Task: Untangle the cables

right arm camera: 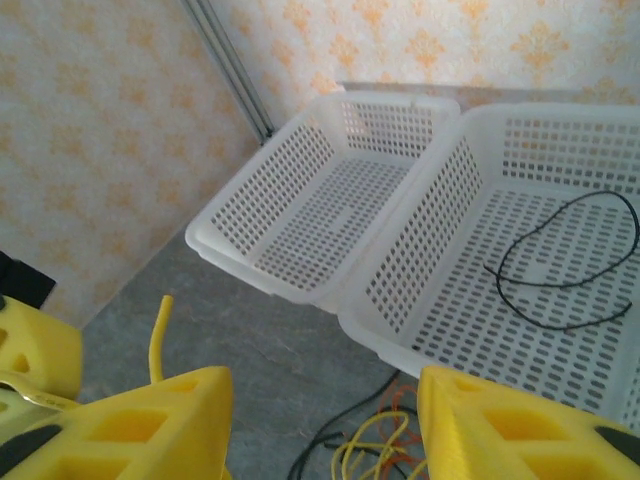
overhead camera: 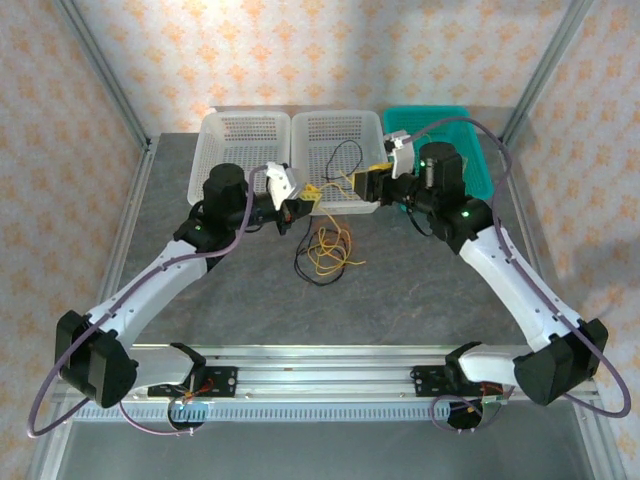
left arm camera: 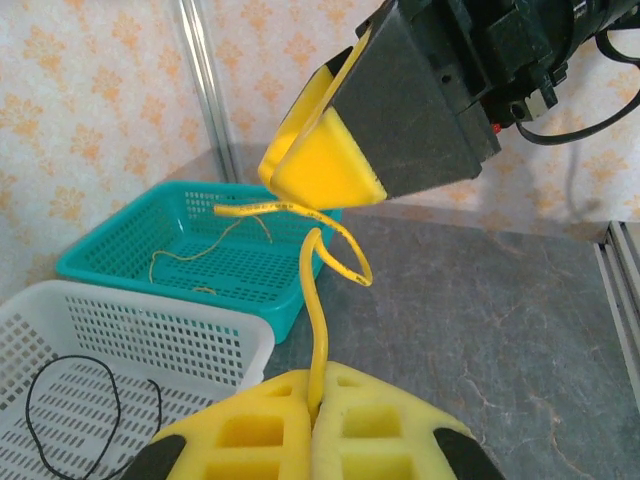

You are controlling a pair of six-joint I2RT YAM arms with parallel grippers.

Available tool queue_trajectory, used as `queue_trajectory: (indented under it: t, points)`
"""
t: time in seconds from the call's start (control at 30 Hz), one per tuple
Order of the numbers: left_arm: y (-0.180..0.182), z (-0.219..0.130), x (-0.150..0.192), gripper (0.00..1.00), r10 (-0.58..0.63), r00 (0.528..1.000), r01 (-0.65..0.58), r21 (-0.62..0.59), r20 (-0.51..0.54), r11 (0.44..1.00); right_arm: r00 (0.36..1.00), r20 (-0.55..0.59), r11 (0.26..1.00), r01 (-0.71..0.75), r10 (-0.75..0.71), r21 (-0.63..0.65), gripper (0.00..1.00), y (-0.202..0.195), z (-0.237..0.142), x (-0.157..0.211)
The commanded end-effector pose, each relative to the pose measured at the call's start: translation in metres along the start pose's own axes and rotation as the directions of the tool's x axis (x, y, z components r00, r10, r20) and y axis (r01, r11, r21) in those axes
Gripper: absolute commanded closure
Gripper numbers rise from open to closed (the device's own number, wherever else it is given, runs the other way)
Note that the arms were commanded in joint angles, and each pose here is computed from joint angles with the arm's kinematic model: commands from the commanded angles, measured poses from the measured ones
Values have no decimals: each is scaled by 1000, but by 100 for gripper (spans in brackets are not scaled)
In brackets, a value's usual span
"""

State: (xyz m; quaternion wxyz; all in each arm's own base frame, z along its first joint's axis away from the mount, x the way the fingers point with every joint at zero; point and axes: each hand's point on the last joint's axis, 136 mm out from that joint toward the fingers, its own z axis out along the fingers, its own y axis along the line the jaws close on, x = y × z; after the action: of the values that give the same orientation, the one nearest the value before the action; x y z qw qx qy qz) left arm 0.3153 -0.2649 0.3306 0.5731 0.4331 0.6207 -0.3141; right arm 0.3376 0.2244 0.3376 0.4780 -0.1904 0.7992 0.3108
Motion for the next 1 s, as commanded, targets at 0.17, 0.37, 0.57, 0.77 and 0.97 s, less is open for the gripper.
queue_trajectory:
  t: [0.17,0.37,0.57,0.77,0.97]
  points:
    - [-3,9,-4,100,44,999,-44,37,-5,998,996,-35,994,83,-86,-68,50,12,0,2]
    - [1,13,2,100,38,999,-37,28,-31,999,994,30,992,107,-105,-72,51,16,-8,-7]
    - [2,14,4,100,35,999,-34,28,-38,999,992,22,984,129,-128,-121,51,26,-15,-2]
    - [0,14,3,100,35,999,-34,35,-35,999,992,-56,989,108,-114,-98,52,15,-4,18]
    - [-2,14,3,100,36,999,-34,47,-33,998,990,-105,994,82,-89,-74,57,5,10,28]
